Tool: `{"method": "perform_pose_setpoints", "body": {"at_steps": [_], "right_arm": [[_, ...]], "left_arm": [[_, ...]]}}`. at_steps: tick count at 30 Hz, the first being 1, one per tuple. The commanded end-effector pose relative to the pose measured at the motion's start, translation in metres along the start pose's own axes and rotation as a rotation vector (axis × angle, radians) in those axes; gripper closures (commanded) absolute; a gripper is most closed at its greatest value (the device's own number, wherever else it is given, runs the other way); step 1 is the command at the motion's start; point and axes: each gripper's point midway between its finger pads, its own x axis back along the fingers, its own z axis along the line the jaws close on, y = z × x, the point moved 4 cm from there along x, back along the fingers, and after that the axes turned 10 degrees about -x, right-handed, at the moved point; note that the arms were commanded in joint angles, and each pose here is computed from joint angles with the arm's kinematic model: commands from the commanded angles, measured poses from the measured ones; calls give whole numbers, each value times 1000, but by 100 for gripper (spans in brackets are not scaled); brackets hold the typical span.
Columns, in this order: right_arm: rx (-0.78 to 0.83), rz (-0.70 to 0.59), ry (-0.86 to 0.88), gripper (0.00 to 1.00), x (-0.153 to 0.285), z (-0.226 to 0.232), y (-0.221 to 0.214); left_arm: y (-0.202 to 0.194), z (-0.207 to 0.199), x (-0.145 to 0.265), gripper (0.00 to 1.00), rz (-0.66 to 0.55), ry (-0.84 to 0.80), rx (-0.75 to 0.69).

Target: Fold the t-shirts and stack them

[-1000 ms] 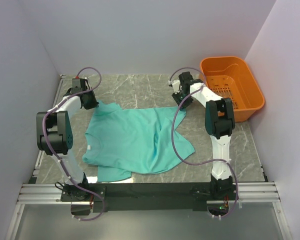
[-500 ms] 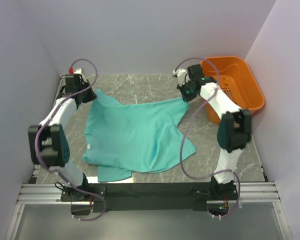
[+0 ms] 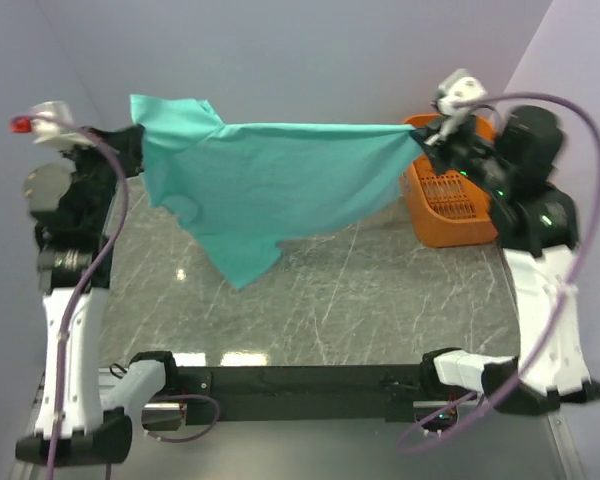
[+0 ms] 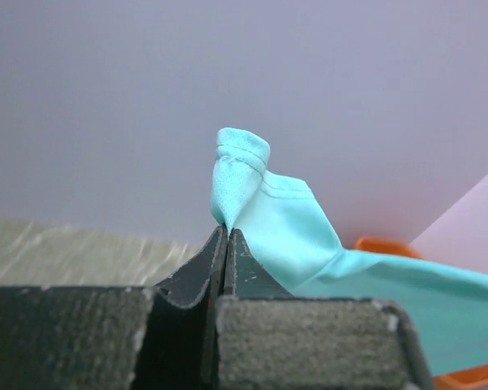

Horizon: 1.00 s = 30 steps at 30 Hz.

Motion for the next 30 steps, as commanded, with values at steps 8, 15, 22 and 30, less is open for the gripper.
{"method": "perform_pose_setpoints", "body": {"at_steps": [8,15,22,30], "right_arm": [[106,-416,-70,100,173,45,104],[112,-437,-101,100,187,46,110],[32,-270,-65,100,89,16,59],[-127,26,5,100,-75,-13,-96]], "left_arm": [[158,-71,113,99,-444,-151,24],[185,-86,134,99,-500,-190,26],[93,-46,55,99,-264,-107,51],[-75,24,-53,99,29,21,106]]}}
